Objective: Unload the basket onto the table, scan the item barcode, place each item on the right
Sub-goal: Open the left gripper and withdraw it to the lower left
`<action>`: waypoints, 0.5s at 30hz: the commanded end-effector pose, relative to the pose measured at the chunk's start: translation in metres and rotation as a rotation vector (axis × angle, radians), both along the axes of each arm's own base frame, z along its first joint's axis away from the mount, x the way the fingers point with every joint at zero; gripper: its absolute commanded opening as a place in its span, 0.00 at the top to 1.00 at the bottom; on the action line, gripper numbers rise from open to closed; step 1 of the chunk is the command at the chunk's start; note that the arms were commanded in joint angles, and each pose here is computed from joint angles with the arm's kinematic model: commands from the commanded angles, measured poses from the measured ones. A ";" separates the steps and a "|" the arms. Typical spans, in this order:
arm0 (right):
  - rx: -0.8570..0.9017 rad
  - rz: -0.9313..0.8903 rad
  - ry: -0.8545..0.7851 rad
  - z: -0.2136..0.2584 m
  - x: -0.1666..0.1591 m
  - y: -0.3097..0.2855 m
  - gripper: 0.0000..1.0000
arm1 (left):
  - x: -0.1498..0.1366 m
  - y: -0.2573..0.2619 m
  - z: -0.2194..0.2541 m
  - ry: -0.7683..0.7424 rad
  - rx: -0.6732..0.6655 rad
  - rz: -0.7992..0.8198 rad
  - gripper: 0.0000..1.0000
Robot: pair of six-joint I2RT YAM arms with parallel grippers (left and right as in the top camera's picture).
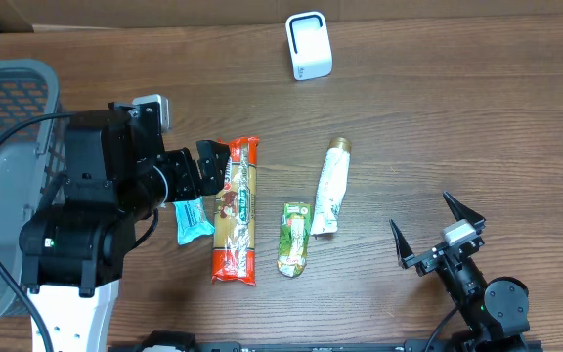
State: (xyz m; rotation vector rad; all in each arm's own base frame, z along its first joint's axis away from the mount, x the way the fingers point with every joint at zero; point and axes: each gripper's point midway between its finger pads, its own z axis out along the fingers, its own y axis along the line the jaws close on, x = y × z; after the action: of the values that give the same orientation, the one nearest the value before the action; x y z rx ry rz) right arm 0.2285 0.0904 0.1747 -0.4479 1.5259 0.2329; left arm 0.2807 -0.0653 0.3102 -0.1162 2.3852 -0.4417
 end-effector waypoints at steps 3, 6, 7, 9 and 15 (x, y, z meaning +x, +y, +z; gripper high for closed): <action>0.008 -0.001 -0.003 -0.001 0.000 0.000 0.00 | 0.003 -0.009 -0.004 0.010 -0.011 -0.026 0.00; 0.008 -0.001 -0.003 -0.001 0.000 0.000 0.00 | 0.005 -0.011 -0.005 0.011 -0.009 -0.029 0.00; 0.008 -0.001 -0.003 -0.001 0.000 0.000 0.00 | 0.006 -0.011 -0.005 0.013 -0.008 -0.029 0.00; 0.008 -0.001 -0.003 -0.001 0.000 0.000 0.00 | 0.007 -0.010 -0.006 0.014 -0.003 -0.023 0.00; 0.008 -0.001 -0.003 -0.001 0.000 0.000 0.00 | 0.011 -0.007 -0.004 -0.005 0.009 -0.010 0.00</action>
State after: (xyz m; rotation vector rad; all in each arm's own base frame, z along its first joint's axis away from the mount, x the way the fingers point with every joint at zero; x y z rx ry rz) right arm 0.2285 0.0904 0.1747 -0.4479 1.5259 0.2329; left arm 0.2892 -0.0719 0.3078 -0.0908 2.3862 -0.4416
